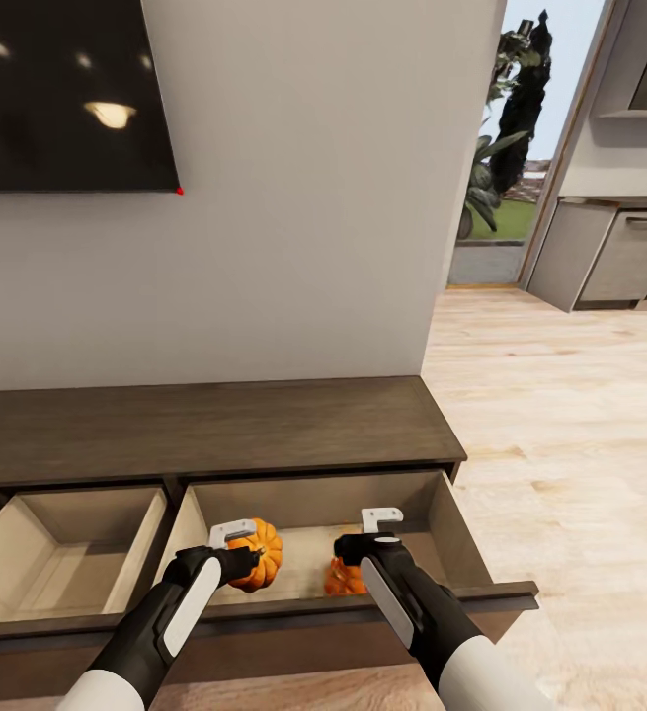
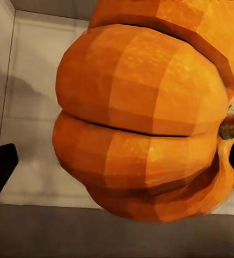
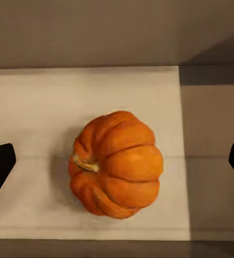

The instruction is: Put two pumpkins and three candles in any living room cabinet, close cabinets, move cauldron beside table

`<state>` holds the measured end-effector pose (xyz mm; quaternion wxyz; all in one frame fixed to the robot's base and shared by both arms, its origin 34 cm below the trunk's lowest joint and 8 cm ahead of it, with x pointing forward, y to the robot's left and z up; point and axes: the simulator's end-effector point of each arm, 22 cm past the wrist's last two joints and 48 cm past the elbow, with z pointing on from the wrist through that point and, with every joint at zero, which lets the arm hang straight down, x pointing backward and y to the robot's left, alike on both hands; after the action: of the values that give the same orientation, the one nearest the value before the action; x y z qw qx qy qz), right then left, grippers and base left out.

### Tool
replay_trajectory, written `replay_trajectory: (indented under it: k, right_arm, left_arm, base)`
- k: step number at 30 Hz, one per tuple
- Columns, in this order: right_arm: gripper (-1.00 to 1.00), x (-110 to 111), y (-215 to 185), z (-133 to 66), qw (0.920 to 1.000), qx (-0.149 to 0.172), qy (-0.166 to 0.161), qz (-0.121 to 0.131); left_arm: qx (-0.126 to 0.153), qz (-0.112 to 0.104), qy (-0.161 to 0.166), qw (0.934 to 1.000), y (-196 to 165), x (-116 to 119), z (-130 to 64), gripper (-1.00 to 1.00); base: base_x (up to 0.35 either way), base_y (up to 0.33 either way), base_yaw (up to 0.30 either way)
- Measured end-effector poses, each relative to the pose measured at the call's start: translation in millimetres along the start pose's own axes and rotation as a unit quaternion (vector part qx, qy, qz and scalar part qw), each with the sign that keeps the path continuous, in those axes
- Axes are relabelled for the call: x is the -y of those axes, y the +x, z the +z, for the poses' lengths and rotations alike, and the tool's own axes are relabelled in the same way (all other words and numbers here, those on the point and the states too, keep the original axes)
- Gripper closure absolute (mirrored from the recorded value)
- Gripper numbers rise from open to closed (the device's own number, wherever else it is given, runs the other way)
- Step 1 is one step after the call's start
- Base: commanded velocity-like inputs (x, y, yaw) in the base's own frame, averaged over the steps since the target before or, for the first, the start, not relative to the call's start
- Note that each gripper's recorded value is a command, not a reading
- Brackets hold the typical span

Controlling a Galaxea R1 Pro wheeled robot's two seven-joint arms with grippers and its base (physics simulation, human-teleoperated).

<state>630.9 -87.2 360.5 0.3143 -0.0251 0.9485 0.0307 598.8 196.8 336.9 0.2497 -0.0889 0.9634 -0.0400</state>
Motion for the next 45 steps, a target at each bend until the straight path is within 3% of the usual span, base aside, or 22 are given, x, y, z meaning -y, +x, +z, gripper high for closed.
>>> replay_trajectory:
  k: [11, 21, 45]
  right_arm:
    - [-1.0, 0.0, 0.0, 0.0, 1.0, 0.0, 0.0, 0.0]
    - [-1.0, -0.6, -18.6, -15.7, 0.9998, 0.02, 0.001, -0.002]
    - [-1.0, -8.8, -69.9, -53.4, 0.9995, 0.028, -0.012, 0.004]
  left_arm:
    - [0.0, -0.002, 0.0, 1.0, -0.5, -0.4, -0.1, -1.0]
    - [0.028, -0.002, 0.01, 0.9995, -24.4, 7.9, -21.1, -1.0]
    - [0.025, -0.004, 0.014, 0.9996, -61.3, 18.0, -61.4, -1.0]
  base:
    - [0.0, 0.0, 0.0]
    - [0.0, 0.0, 0.0]
    - [-0.044, 0.0, 0.0]
